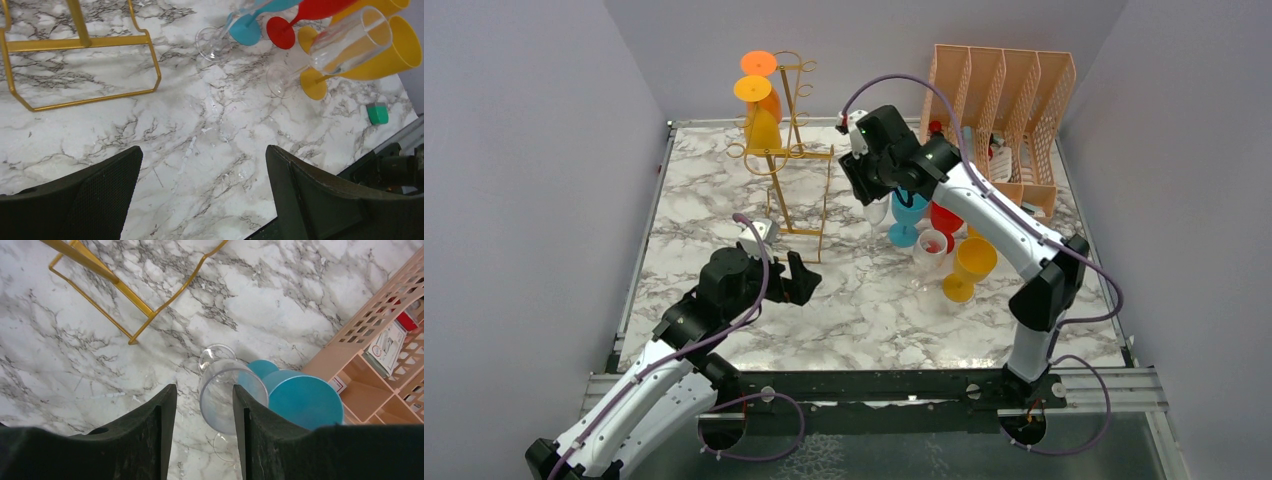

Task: Take the wine glass off the wine glass rack
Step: Place the wine glass at the center of the board, then pick up the wine glass from the wine rack.

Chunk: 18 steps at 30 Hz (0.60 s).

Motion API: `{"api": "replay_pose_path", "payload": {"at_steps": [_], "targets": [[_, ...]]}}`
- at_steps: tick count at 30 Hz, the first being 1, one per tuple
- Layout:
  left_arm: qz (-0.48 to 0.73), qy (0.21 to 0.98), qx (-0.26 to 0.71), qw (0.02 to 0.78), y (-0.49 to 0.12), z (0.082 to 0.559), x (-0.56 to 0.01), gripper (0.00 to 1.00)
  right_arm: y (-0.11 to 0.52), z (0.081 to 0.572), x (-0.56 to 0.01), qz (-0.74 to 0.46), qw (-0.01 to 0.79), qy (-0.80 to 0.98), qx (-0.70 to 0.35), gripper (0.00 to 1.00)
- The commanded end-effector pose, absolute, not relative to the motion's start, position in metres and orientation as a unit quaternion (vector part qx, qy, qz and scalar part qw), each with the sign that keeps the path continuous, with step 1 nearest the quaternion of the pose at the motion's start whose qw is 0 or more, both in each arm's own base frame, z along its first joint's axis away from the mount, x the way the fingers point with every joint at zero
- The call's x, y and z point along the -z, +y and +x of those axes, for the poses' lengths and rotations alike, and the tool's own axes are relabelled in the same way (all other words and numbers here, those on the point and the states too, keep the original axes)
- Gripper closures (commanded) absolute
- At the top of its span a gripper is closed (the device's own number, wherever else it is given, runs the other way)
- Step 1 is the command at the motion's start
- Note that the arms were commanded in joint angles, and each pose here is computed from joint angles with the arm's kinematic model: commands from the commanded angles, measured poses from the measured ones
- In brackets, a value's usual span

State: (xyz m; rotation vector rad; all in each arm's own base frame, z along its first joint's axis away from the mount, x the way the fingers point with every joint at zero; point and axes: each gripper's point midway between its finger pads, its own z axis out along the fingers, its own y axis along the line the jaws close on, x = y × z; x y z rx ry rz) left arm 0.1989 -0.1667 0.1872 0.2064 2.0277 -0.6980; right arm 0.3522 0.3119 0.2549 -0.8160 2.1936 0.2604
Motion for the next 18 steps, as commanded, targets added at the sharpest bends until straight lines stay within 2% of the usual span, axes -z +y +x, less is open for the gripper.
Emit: {"api": "replay_pose_path", "payload": {"at_steps": [1, 4, 10, 14, 18], "targets": [[-0.013, 0.837, 0.249, 0.487, -0.144, 0.211, -0.182, 0.01, 0.306, 0.34, -0.305, -0.275, 0.463, 0.828, -0.161, 0.51], [-0.066, 0.845, 0.238, 0.475, -0.134, 0.212, -0.167, 0.01, 0.301, 0.316, -0.312, -0.266, 0.488, 0.803, -0.214, 0.5], [-0.13, 0.862, 0.215, 0.44, -0.127, 0.212, -0.134, 0.01, 0.287, 0.267, -0.334, -0.221, 0.543, 0.739, -0.332, 0.37], [-0.192, 0.864, 0.187, 0.426, -0.112, 0.215, -0.119, 0.01, 0.269, 0.249, -0.335, -0.214, 0.566, 0.718, -0.343, 0.17], [-0.248, 0.851, 0.194, 0.419, -0.097, 0.219, -0.106, 0.01, 0.255, 0.247, -0.325, -0.183, 0.561, 0.737, -0.331, 0.13]]}}
